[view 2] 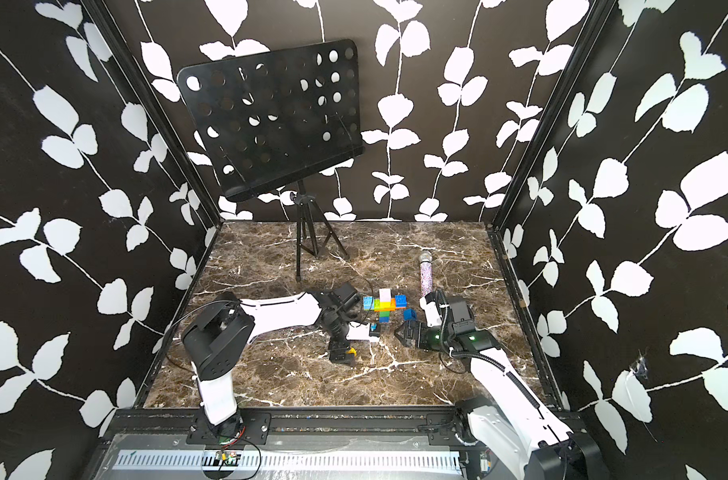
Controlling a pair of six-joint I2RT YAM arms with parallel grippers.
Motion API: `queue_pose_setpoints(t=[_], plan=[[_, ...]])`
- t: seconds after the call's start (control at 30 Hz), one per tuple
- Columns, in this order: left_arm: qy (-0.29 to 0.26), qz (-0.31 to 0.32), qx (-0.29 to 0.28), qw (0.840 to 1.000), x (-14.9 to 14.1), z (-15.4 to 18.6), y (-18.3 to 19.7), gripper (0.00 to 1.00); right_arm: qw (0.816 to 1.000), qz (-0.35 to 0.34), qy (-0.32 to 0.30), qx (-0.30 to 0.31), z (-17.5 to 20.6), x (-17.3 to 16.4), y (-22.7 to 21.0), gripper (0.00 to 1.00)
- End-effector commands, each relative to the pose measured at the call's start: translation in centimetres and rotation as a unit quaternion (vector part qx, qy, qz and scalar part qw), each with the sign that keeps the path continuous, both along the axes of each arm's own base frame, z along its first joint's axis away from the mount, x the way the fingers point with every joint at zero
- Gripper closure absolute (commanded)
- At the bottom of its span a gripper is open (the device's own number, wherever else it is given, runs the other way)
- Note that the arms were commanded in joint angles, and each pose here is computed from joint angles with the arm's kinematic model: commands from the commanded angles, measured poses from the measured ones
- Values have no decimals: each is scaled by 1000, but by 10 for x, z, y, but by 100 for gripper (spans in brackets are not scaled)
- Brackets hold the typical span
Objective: Assemble a fork with lego
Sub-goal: Pick up the lego brick from the center of the board.
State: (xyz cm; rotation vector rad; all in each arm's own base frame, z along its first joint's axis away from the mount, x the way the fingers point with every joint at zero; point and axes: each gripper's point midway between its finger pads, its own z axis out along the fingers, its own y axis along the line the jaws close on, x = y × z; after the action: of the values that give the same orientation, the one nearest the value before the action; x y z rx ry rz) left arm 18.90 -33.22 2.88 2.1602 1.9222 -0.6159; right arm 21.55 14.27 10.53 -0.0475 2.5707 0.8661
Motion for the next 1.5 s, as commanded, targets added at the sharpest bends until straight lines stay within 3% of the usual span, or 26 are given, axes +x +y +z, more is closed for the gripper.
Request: queue_pose_setpoints(t=[0.0,0.27,0.67,0.9,1.03,1.23,1.47], plan=[[32,4,11,999,-15,3,13,1,1000,-3,-4,6,-1,3,1,2],[61,21,22,998,-33,7,20,17,1000,-6,-1,0,-5,2,-2,2],[60,103,-21,993,-50,20,21,28,1000,-4,7,0,-11,1,-1,2],[-5,134,-46,990,-31,25,17,28,1000,2,7,9,-11,0,2,3],[-47,108,-26,993,-19,18,20,25,1000,5,9,8,-11,-1,2,3],[-26,64,15,998,-27,9,25,31,1000,-1,7,4,-11,-2,0,3],[1,51,7,999,-39,9,25,34,1000,-4,18,2,-18,-1,-1,3]])
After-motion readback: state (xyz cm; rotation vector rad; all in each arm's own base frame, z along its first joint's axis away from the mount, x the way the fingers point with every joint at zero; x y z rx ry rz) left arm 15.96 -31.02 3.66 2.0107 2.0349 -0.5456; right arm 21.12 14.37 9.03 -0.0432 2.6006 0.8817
